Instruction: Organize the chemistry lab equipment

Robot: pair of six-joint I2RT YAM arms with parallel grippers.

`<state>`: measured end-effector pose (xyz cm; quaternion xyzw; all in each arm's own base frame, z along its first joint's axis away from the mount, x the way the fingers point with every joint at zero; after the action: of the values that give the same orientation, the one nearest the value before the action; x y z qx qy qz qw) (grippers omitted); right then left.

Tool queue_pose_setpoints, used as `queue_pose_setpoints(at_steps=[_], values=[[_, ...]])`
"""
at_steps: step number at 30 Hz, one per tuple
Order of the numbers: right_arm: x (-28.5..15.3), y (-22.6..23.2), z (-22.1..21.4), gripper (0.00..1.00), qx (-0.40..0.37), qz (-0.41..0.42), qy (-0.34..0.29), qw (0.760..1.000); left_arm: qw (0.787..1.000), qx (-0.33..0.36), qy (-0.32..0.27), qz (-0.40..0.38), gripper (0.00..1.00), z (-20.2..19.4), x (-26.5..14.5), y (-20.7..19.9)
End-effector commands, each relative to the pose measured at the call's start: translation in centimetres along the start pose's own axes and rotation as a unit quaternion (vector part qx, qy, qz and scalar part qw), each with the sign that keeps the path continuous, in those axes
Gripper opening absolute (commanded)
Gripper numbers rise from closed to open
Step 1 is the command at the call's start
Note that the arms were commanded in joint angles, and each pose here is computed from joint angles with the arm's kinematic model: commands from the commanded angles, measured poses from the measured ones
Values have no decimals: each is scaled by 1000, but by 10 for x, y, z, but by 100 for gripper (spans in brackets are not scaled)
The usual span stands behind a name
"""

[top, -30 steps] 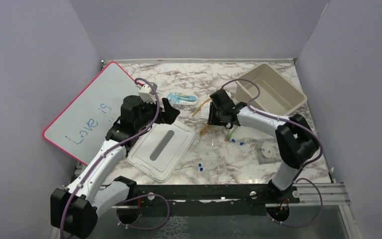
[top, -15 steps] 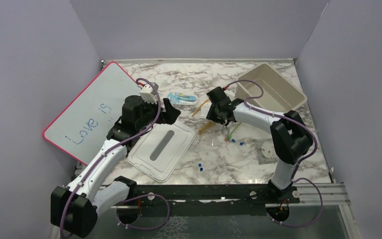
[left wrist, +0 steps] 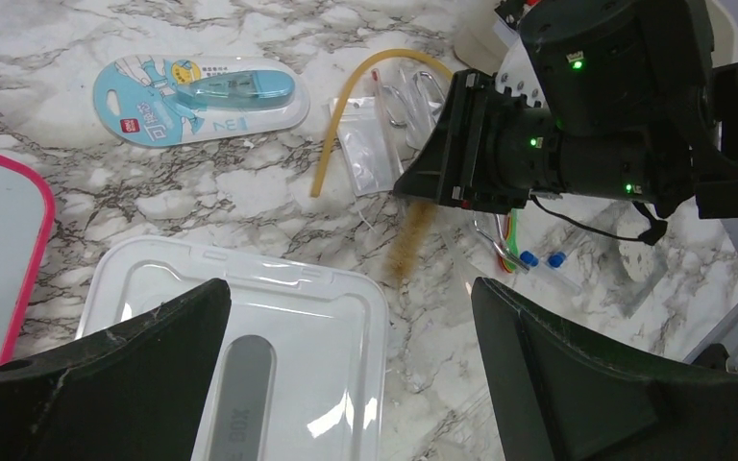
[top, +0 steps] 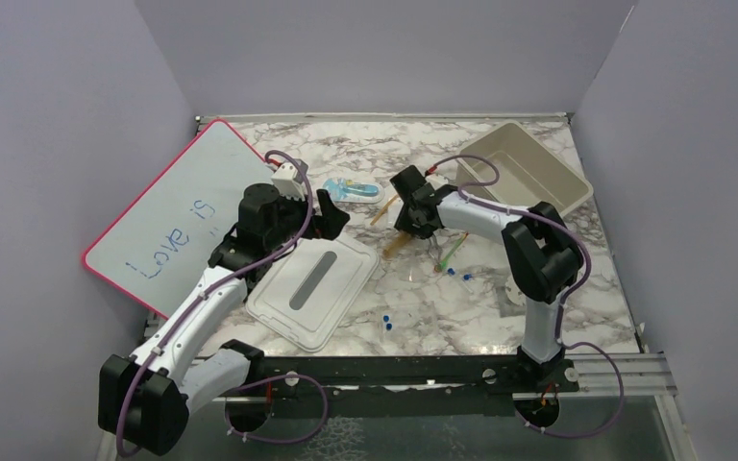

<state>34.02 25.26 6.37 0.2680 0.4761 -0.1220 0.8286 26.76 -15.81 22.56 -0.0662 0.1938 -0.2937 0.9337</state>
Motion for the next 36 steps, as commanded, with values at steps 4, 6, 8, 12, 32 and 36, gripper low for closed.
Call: queue_pose_setpoints(at_steps=[4, 6, 8, 12, 32, 36], values=[[-2, 22, 11, 17, -14, 21, -17, 1000, 1000, 4, -11, -2, 99, 4, 3, -1], [-8, 27, 14, 6, -18, 38, -20, 999, 1000, 4, -11, -2, 99, 4, 3, 0], [-15, 32, 17, 1, -24, 56, -22, 998, 1000, 3, -11, -6, 99, 4, 4, -1], [-36, 42, 28, 1, -43, 95, -39, 994, 1000, 0, -10, -4, 99, 4, 4, 1], [-12, 41, 3, 41, -127, 65, 52, 988, 1000, -4, -6, -1, 99, 2, 1, 3], [-3, 37, 1, 38, -134, 48, 52, 988, 1000, -4, -4, 1, 99, 1, -1, 3]])
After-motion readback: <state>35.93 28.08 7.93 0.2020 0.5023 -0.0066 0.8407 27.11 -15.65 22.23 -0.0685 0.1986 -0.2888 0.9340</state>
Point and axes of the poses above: each gripper's point midway between its finger pads, its own x axis out along the fingers, its own y axis along the line the jaws close on, z = x × y, the point moved 4 cm from there along -x, back along the fingers, and after that the axes turned 11 degrees about x, right-handed, at the moved point
